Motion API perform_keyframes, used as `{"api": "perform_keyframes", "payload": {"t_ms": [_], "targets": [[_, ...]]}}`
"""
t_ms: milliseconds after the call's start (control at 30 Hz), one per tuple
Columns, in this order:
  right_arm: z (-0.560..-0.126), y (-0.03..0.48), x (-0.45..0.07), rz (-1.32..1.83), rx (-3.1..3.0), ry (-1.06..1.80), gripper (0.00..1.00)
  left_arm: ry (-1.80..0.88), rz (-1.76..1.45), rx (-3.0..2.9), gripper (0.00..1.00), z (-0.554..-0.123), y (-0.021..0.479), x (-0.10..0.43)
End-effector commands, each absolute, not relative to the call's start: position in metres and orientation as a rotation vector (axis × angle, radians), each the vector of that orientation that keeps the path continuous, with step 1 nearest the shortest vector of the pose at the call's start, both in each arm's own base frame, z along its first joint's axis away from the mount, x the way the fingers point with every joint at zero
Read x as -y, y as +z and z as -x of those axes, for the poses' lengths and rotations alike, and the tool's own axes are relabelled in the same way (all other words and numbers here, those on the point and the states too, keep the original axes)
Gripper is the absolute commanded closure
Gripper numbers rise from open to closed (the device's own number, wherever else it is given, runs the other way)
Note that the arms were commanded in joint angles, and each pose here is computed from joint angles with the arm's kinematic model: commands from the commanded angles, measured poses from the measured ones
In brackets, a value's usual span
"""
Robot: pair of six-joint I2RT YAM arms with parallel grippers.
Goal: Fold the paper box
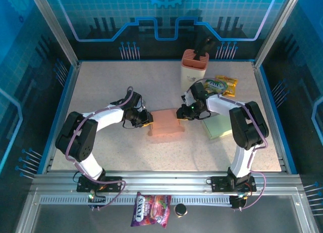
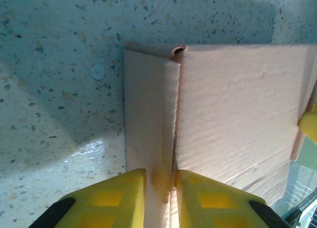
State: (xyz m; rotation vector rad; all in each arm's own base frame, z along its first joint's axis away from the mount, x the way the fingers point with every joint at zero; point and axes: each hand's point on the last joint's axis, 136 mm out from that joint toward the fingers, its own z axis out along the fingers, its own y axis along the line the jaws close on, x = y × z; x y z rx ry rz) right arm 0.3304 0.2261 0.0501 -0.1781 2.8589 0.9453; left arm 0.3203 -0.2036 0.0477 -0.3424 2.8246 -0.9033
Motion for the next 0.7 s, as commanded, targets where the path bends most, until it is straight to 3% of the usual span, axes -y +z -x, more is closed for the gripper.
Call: {"api": "perform_keyframes", "payload": {"t_ms": [0, 267, 433, 667], "targets": [[-0.323, 0.06, -0.223, 0.169, -2.837, 0.977, 0.68, -0.895, 0.338, -2.855, 0.8, -0.319, 0.038, 0.202], [-0.345, 0.071, -0.212, 0.125, -2.738, 1.04, 0.48, -0.894, 0.307, -2.863, 0.91, -0.318, 0.034, 0.202], [-0.356, 0.065, -0.208, 0.034, -2.759, 1.105, 0.47, -0.889, 0.304, -2.86, 0.95, -0.318, 0.033, 0.201], [-0.359, 0.075, -0.218, 0.074, -2.671, 1.209, 0.38, -0.87, 0.323, -2.864, 0.97, -0.314, 0.028, 0.194]]}}
